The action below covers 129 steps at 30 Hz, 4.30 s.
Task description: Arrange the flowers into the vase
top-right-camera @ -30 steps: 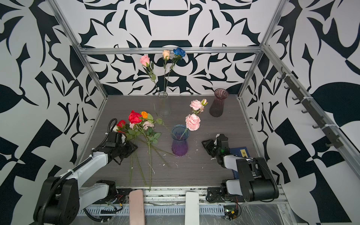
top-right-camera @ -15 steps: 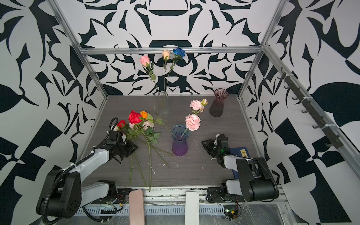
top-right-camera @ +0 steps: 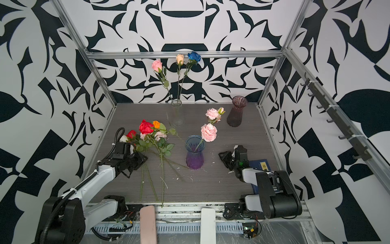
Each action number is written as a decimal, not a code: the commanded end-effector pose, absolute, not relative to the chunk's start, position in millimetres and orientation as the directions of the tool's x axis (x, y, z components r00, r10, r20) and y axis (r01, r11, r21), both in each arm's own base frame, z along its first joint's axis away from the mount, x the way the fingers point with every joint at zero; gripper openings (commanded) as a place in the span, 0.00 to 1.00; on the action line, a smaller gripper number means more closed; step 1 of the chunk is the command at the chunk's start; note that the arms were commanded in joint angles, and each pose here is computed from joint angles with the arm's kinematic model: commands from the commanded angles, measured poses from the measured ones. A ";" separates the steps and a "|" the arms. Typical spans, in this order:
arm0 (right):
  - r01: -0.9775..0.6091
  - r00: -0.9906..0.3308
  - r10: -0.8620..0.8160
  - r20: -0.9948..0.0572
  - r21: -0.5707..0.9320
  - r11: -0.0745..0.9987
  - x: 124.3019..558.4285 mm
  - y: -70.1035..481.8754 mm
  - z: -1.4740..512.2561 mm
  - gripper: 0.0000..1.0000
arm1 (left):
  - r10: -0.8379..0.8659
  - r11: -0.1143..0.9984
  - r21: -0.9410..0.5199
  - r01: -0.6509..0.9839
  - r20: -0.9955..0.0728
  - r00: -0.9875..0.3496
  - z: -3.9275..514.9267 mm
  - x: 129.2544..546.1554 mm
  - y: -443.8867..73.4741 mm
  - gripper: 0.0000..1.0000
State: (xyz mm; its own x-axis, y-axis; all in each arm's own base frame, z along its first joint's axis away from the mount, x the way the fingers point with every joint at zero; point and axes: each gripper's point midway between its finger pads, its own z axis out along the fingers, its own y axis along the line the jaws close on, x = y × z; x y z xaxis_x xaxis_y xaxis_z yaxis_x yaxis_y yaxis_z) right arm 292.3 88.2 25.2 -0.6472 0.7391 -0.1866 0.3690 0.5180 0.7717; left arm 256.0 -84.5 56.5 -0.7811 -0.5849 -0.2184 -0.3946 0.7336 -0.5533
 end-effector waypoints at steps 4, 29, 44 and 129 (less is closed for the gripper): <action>0.521 -0.667 0.740 -0.088 0.655 0.548 256.6 80.1 -17.2 0.35 | -0.595 0.722 -0.546 -0.424 -0.179 -0.783 49.5 244.7 -84.1 0.35; 0.522 -0.675 0.734 -0.079 0.652 0.550 258.4 82.0 -18.9 0.35 | -0.565 0.737 -0.477 -0.479 -0.046 -0.824 18.5 249.9 -91.8 0.29; 0.531 -0.673 0.735 -0.078 0.641 0.554 256.4 80.2 -19.0 0.35 | -0.577 0.742 -0.547 -0.387 -0.229 -0.784 71.4 261.9 -83.9 0.00; 0.513 -0.682 0.731 -0.038 0.687 0.515 264.9 83.1 -19.0 0.34 | 0.081 0.615 -0.319 0.721 -0.884 -0.460 363.5 248.8 -366.3 0.67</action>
